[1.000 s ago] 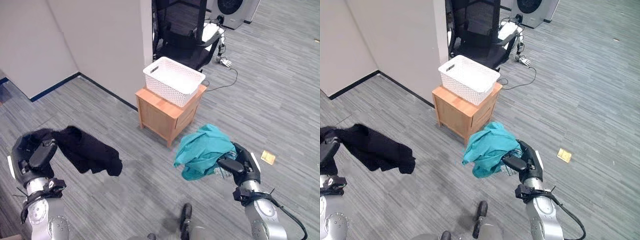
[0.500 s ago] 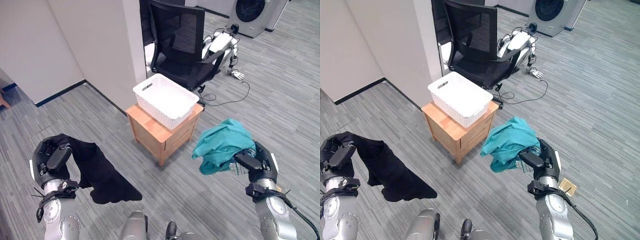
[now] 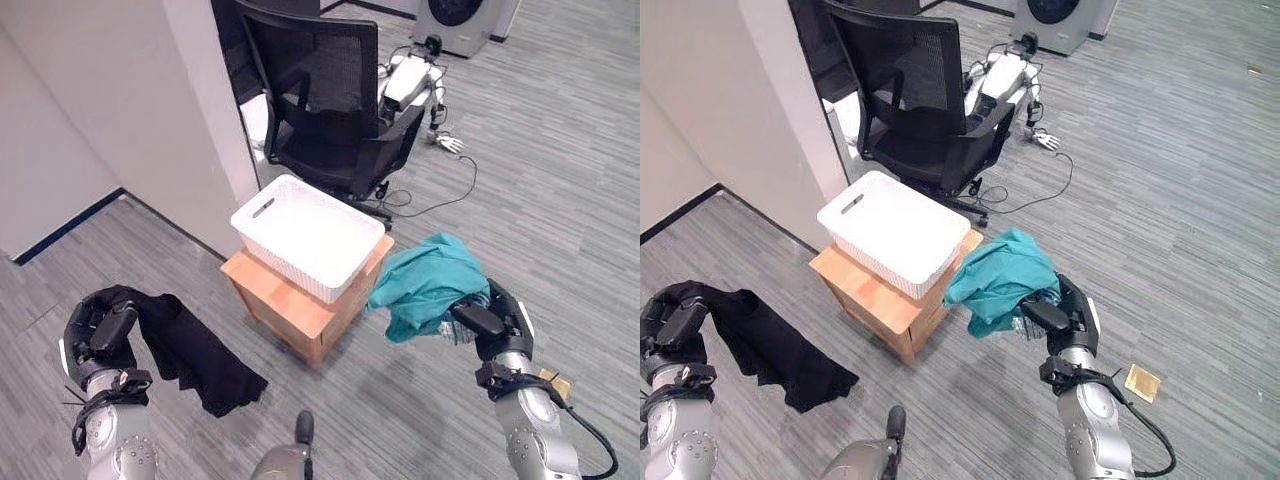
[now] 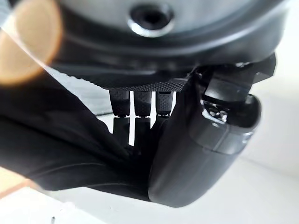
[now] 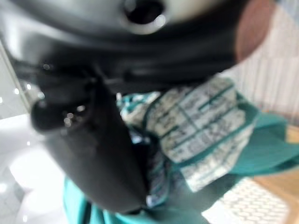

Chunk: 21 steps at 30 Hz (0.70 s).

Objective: Pick up bed clothes into laundry basket.

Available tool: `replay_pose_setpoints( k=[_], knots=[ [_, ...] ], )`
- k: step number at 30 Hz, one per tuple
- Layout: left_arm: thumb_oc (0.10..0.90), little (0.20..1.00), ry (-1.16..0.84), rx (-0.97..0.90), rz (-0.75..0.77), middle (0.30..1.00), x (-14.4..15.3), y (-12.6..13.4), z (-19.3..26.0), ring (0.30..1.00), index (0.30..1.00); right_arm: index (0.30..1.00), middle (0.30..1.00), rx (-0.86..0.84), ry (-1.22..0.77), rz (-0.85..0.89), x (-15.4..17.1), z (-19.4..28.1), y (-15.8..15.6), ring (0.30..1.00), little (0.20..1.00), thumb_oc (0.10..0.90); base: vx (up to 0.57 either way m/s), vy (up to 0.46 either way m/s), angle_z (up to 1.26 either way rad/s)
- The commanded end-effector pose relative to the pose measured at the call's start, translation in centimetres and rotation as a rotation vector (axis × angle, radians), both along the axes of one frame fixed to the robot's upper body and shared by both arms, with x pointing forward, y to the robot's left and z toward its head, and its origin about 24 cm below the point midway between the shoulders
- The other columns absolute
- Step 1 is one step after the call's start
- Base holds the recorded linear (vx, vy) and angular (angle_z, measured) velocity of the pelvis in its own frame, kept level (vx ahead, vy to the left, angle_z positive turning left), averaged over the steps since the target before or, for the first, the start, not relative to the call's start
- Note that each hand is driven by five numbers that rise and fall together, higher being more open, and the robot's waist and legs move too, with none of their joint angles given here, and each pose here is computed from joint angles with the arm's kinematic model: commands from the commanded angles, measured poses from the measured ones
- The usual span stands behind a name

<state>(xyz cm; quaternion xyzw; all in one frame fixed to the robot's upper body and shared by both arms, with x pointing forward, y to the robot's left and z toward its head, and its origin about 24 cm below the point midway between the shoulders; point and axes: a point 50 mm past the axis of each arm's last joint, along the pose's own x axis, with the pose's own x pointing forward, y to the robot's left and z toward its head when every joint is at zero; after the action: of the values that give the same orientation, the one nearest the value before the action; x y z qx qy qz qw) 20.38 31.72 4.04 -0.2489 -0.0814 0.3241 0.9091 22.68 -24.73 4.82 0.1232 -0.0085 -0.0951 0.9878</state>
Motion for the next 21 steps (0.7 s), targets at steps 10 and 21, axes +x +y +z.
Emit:
replay_pose_setpoints(
  k=[10, 21],
  knots=[
    [0.400, 0.300, -0.273, 0.349, -0.111, 0.300, 2.5, 0.9, 9.5, 0.300, 0.300, 0.300, 0.300, -0.330, -0.312, -0.107, 2.3, 9.5, -4.7, 0.300, 0.300, 0.400, 0.14, -0.004, 0.44],
    [0.400, 0.300, -0.217, 0.295, -0.162, 0.300, 1.2, 1.0, 7.3, 0.300, 0.300, 0.300, 0.300, -0.727, -0.465, 0.048, 5.5, 20.9, -5.7, 0.300, 0.300, 0.400, 0.05, -0.058, 0.10]
  ],
)
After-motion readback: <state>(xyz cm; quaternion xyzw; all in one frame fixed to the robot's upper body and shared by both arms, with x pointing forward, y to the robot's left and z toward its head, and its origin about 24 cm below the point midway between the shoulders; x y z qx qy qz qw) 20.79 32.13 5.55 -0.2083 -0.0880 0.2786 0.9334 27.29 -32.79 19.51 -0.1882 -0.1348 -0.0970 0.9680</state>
